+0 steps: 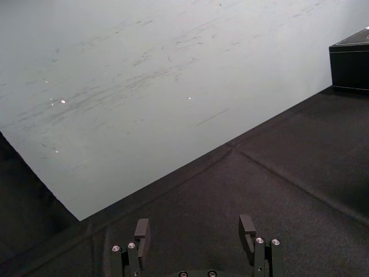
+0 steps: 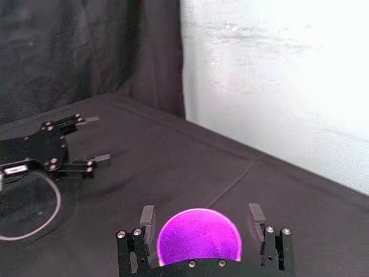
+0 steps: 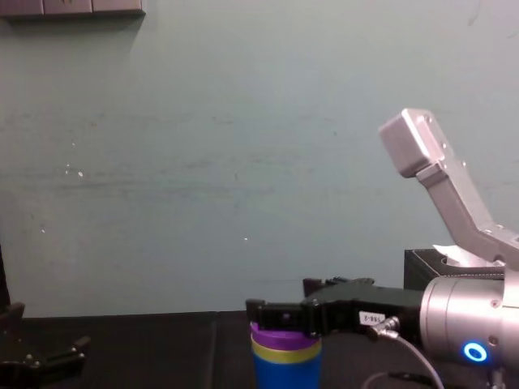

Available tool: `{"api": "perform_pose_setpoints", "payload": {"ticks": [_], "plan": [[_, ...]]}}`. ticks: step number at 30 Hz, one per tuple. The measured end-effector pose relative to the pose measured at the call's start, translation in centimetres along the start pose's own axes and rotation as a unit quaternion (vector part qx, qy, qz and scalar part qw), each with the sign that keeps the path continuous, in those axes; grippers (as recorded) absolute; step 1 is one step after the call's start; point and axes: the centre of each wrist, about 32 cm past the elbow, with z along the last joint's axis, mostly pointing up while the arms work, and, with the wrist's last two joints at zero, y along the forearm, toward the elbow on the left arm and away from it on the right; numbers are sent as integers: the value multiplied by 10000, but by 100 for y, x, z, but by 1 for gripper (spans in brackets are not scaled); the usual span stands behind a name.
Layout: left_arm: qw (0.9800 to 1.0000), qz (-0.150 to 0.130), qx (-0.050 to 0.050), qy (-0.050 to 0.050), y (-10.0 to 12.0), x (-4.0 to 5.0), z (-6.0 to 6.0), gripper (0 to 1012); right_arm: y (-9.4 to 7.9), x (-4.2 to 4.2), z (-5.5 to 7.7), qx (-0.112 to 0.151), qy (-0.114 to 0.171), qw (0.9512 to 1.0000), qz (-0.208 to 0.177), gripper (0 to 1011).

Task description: Stack the three plastic cups sequentially using one hand.

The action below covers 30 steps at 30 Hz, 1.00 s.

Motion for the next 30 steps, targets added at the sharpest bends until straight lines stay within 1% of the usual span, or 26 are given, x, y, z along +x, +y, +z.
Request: {"api": "perform_pose_setpoints", "payload": {"ticks": [6,10,12,13,14,15,18,21,25,26,30], "plan": [[10000,0,0,0,0,0,0,1011,-92,-33,-1,186,-128,9989,-412,1004],[10000,0,0,0,0,0,0,1011,-190,-50,-43,335,-172,9960,-813,1004],[10000,0,0,0,0,0,0,1011,-226,-57,-71,359,-174,9945,-966,1004],[10000,0,0,0,0,0,0,1011,-259,-67,-101,358,-177,9927,-1134,1004],[10000,0,0,0,0,0,0,1011,-275,-76,-120,344,-179,9917,-1225,1004],[10000,0,0,0,0,0,0,1011,-304,-89,-158,310,-172,9893,-1417,1004],[10000,0,0,0,0,0,0,1011,-341,-101,-226,237,-121,9857,-1663,1004],[10000,0,0,0,0,0,0,1011,-391,-103,-354,90,14,9806,-1956,1004],[10000,0,0,0,0,0,0,1011,-426,-79,-454,-14,186,9768,-2135,1004],[10000,0,0,0,0,0,0,1011,-436,-63,-490,-51,275,9753,-2192,1004],[10000,0,0,0,0,0,0,1011,-451,-31,-539,-106,400,9737,-2242,1004]]}}
